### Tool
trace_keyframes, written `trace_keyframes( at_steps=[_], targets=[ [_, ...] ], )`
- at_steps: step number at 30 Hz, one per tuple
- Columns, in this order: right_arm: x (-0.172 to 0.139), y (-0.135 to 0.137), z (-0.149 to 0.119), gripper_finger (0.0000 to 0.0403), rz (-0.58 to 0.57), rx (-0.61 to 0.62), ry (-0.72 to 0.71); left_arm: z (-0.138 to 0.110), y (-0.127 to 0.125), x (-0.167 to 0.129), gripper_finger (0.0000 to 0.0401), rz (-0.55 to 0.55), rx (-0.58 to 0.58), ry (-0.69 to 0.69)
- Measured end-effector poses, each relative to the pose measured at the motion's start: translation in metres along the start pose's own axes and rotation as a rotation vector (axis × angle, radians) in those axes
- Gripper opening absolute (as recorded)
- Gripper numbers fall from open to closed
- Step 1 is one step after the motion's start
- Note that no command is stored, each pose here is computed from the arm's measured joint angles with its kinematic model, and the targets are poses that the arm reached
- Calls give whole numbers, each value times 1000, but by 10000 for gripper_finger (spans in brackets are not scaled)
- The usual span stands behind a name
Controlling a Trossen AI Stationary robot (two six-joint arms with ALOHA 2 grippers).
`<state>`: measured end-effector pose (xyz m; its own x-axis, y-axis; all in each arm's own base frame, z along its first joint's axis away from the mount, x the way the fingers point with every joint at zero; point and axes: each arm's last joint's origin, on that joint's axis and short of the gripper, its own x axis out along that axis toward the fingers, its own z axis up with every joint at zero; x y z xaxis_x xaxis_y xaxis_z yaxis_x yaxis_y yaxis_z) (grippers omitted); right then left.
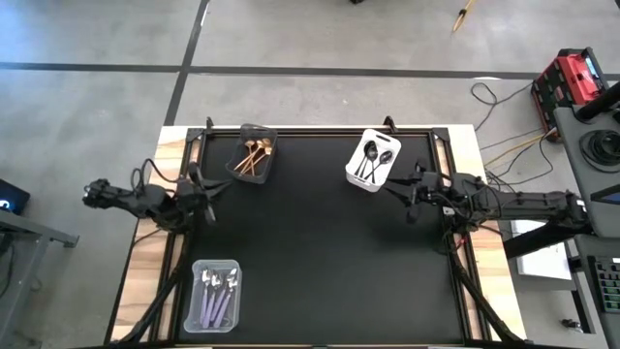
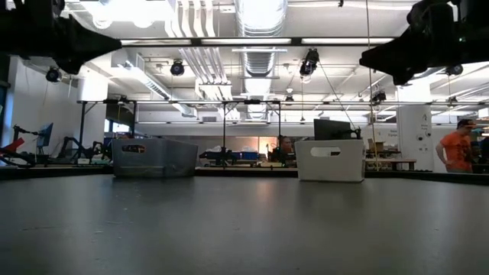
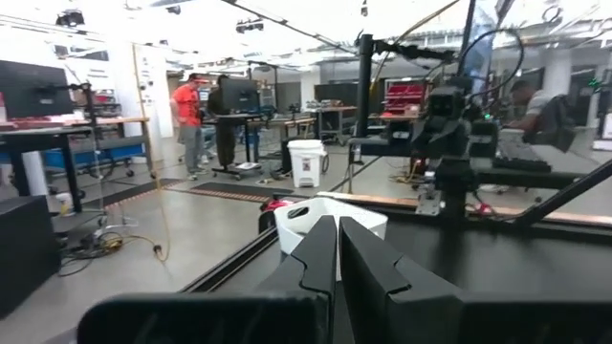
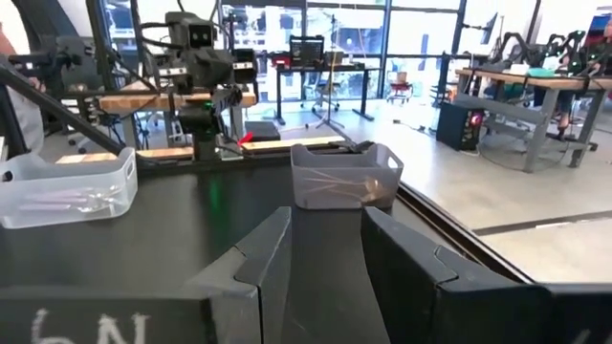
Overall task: Sort silverware by color (type)
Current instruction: Return to Home Position
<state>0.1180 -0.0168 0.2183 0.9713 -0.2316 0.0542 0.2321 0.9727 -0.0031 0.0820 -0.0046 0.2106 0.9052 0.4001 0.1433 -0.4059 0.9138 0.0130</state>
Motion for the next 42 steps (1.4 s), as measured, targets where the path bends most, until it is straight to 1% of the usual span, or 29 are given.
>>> trace_keyframes(
  at_steps=[3, 6, 14, 17, 21, 23, 25, 26, 32, 36, 40, 42],
  targets=[
    [-5, -1, 1, 120, -1, -4, -10, -7, 0, 1, 0, 14, 8, 16],
    [-10, -1, 1, 121, -1, -5, -13, -9, 0, 2, 0, 11, -8, 19],
    [-22, -3, 1, 120, -2, -4, -26, -10, -4, 2, 0, -120, -24, 10],
    [-26, -3, -1, 118, -1, 0, -46, -12, -6, 2, 0, -161, -30, 28],
    [-31, -4, -9, 118, -2, 7, -49, -16, -6, 2, 0, -165, -40, 52],
    [-32, -4, -11, 118, -2, 11, -66, -18, -7, 2, 0, -191, -40, 59],
    [-31, -4, -17, 118, -2, 16, -34, -21, -9, 1, 0, -228, -45, 65],
    [-31, -4, -17, 118, -1, 17, -40, -22, -10, 1, 0, -242, -53, 67],
    [-30, -3, -22, 118, -2, 21, -28, -36, -13, 2, 0, -276, -79, 96],
    [-28, -3, -29, 118, -2, 18, -13, -38, -15, 3, 0, -310, -93, 80],
    [-25, -3, -46, 118, 0, 8, 6, -38, -14, 2, 0, -313, -93, 78],
    [-24, -2, -47, 118, 4, 8, 17, -38, -15, 2, 0, -322, -93, 77]
  ],
)
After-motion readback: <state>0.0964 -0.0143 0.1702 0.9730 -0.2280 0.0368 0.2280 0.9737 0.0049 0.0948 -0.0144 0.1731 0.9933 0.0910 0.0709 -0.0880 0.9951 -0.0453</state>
